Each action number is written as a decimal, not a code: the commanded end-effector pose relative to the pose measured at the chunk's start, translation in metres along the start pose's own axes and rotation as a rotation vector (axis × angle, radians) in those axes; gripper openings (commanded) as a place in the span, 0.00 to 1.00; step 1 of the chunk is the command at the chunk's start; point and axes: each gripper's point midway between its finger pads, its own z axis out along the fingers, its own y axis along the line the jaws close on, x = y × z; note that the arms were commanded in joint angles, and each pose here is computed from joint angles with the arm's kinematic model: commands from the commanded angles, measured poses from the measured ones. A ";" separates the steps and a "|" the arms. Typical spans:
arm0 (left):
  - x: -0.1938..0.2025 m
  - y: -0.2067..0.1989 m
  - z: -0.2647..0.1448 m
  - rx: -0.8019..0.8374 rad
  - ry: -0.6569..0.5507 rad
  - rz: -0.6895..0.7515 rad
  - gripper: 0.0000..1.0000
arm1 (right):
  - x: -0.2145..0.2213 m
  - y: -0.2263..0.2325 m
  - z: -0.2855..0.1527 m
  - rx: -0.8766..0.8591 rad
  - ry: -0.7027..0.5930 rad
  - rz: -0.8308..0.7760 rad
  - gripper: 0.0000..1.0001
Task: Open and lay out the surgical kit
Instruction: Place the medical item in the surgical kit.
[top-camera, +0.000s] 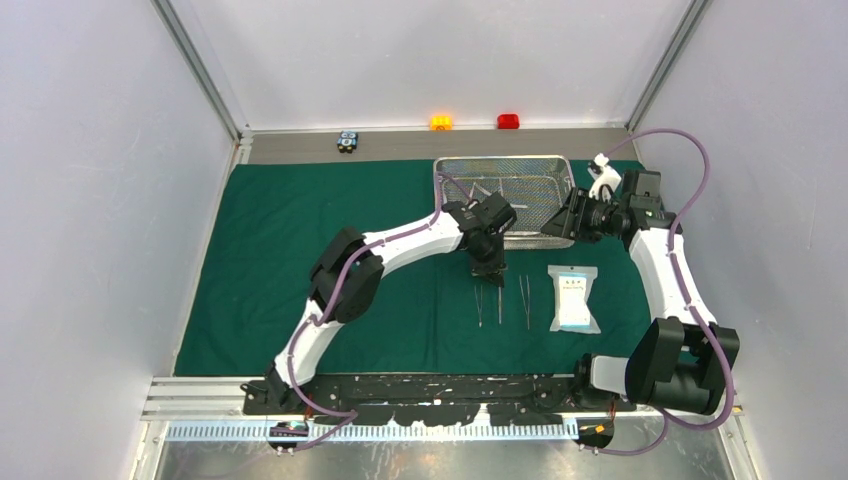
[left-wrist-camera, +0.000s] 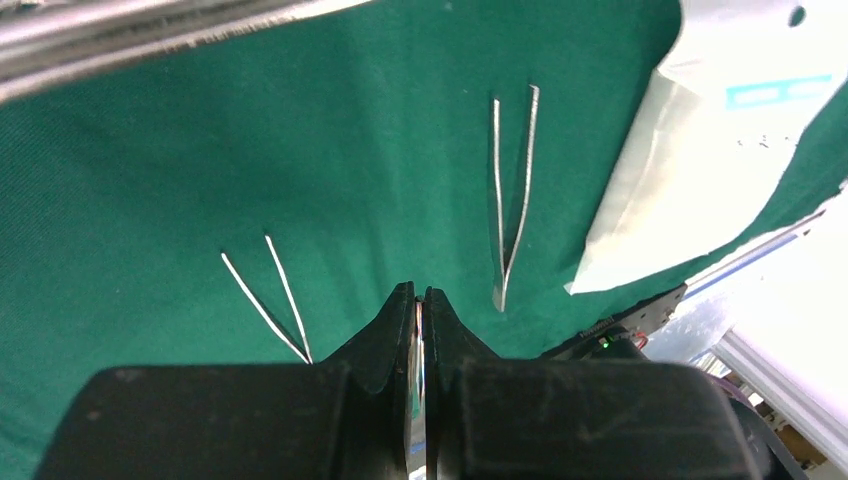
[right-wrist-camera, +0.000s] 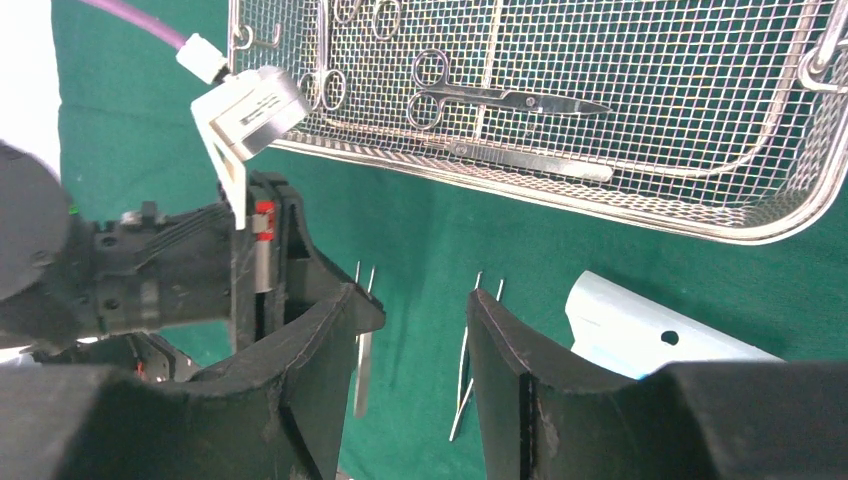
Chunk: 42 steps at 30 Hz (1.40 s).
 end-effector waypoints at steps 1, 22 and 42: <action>-0.001 -0.007 0.003 0.000 0.008 -0.040 0.03 | -0.005 0.006 -0.005 -0.036 -0.024 -0.012 0.49; -0.005 0.010 0.007 -0.032 -0.007 -0.021 0.05 | -0.001 0.000 0.003 -0.078 0.012 0.041 0.47; -0.009 0.020 0.015 -0.034 0.005 -0.030 0.07 | 0.001 -0.001 0.004 -0.087 0.021 0.058 0.46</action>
